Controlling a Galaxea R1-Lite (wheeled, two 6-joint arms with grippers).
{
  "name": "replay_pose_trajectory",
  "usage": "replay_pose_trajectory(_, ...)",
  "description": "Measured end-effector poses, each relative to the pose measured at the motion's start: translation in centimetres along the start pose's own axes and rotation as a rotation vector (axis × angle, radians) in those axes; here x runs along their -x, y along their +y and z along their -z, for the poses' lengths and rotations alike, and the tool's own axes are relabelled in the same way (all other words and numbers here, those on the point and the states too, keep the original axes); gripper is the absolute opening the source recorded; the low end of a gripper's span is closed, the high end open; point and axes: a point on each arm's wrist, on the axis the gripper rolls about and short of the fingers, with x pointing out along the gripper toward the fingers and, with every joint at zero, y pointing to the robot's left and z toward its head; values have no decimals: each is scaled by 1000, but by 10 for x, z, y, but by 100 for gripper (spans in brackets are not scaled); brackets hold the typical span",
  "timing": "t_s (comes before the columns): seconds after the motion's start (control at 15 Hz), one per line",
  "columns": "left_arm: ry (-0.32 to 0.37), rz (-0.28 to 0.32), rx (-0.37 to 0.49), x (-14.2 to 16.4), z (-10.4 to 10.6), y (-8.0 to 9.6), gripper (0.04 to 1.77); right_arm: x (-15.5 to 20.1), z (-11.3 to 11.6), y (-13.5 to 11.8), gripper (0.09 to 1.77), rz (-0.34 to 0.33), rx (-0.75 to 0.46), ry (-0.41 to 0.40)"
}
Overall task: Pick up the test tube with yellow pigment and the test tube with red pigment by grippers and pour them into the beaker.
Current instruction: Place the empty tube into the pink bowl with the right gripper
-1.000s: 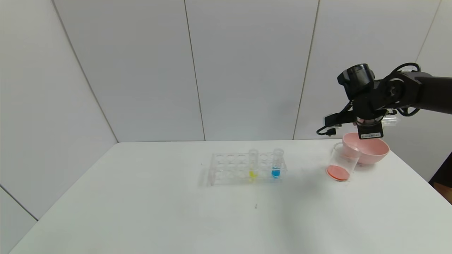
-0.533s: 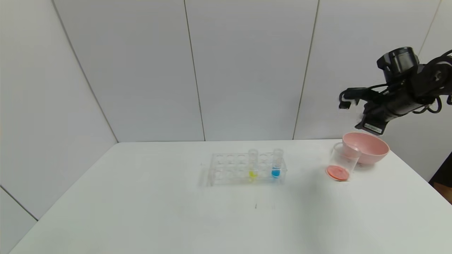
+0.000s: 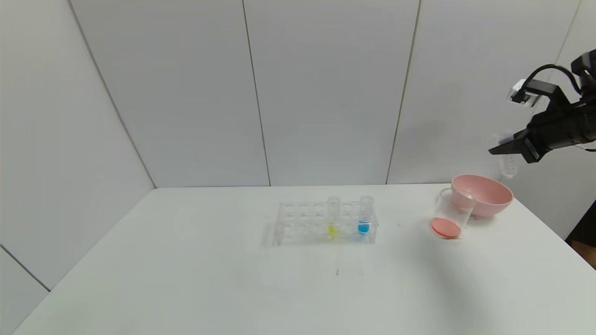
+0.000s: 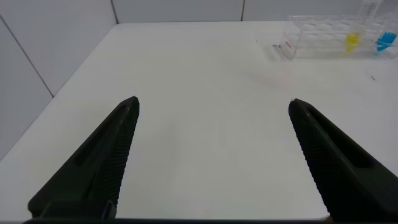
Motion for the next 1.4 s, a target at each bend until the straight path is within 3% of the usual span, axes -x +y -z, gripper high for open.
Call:
replay_pose_trajectory(0.2, 0, 0, 0, 0, 0, 0, 172, 12, 10, -13, 52, -33, -187, -62)
replay_pose_trajectory(0.53, 0, 0, 0, 0, 0, 0, 172, 13, 17, -32, 52, 44, -382, -172)
replay_pose_trajectory(1.07, 0, 0, 0, 0, 0, 0, 172, -26, 55, -31, 52, 182, -376, -414)
replay_pose_trajectory(1.4, 0, 0, 0, 0, 0, 0, 172, -65, 97, -17, 52, 181, -466, -367)
